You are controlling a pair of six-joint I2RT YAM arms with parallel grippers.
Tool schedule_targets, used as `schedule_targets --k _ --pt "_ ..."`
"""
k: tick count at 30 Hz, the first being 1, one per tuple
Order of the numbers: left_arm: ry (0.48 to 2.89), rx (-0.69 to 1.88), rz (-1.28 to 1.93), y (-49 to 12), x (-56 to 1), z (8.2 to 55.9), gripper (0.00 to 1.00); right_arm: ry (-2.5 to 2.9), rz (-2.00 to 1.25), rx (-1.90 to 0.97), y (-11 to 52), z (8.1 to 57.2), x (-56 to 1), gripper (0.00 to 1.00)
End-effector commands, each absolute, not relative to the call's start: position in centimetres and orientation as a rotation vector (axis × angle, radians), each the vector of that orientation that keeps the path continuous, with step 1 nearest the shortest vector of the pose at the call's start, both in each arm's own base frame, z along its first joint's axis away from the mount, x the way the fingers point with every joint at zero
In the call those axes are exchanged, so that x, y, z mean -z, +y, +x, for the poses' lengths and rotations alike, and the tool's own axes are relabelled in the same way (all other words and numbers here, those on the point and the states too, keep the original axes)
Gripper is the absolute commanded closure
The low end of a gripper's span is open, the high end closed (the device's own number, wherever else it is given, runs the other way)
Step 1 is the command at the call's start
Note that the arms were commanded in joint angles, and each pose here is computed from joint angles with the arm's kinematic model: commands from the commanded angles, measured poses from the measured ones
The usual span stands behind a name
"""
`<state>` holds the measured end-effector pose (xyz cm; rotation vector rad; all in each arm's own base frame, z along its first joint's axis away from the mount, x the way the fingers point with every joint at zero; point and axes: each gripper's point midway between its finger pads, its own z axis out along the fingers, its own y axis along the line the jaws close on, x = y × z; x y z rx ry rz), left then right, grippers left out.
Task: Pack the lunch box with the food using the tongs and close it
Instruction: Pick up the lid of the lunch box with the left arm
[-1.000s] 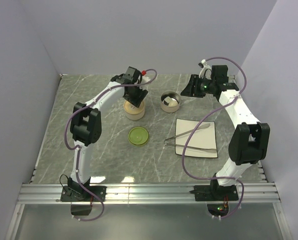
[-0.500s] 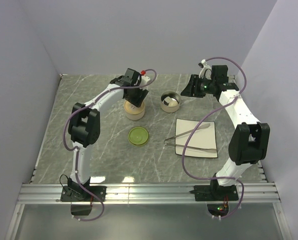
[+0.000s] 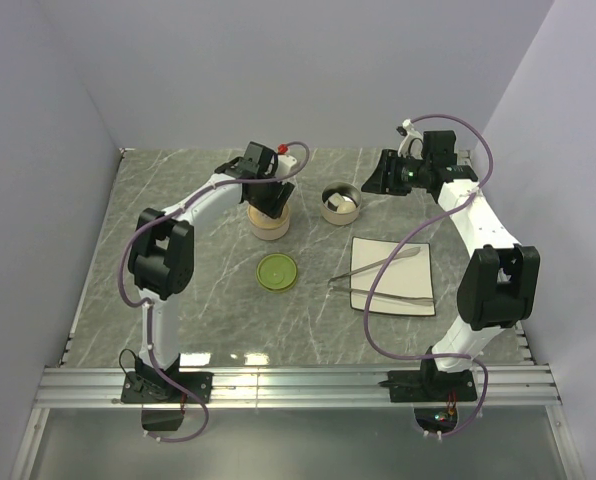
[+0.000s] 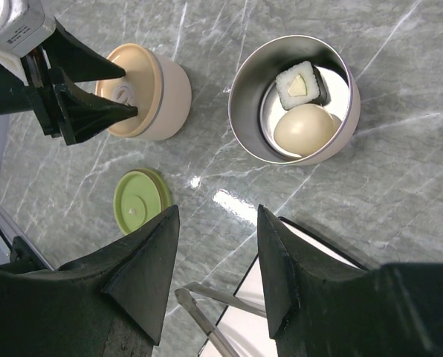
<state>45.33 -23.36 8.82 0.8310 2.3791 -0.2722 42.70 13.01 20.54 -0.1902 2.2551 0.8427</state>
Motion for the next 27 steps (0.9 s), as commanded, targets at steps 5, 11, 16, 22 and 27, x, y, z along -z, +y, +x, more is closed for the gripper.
schedule_targets --k 5,11,16,22,27 --pt "2.729 0.289 0.883 -20.4 -1.6 38.7 0.37 2.223 -0.201 -0.817 12.5 42.9 -21.9 0.46" --pt "2.751 0.339 0.865 -20.8 -1.3 38.6 0.37 2.224 -0.21 -0.814 12.5 42.8 -22.0 0.46" --pt "2.672 0.303 0.865 -20.8 -3.4 40.1 0.37 2.213 -0.221 -0.819 12.6 42.7 -22.4 0.43" --pt "2.449 0.221 0.849 -21.4 -11.2 44.7 0.34 2.199 -0.234 -0.815 12.7 42.7 -23.3 0.31" --pt "2.296 0.215 0.851 -22.2 -16.6 46.8 0.34 2.186 -0.243 -0.81 12.6 42.5 -24.0 0.22"
